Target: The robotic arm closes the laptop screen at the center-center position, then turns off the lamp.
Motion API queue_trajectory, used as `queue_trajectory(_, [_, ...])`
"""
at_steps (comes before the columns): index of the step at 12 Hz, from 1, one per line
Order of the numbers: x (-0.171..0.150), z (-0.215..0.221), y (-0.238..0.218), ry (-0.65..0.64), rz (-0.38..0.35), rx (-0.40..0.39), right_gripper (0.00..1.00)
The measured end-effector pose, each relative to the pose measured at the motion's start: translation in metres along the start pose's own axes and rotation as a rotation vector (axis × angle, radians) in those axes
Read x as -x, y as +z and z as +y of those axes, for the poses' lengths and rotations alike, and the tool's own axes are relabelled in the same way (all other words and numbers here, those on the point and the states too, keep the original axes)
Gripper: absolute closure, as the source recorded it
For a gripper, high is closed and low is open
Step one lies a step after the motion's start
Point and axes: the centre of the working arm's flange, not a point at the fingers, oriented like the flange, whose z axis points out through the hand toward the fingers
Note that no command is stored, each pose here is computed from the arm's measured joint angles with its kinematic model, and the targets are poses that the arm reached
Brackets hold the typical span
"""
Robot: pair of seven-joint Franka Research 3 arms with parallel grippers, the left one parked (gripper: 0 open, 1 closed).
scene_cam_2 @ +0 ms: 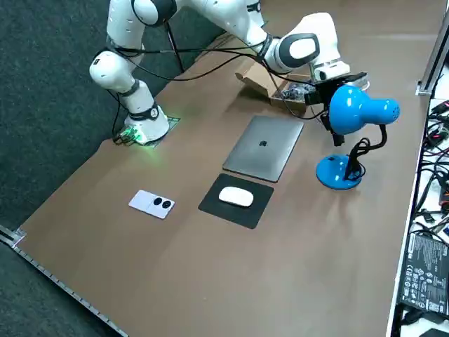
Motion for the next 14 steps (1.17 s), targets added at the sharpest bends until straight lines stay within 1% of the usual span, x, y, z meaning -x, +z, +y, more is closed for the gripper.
queue_trajectory(8, [0.007, 0.007, 0.022, 0.029, 0.000, -0.036, 0.98])
queue_trajectory(14, [0.011, 0.007, 0.027, 0.042, -0.006, -0.040, 0.98])
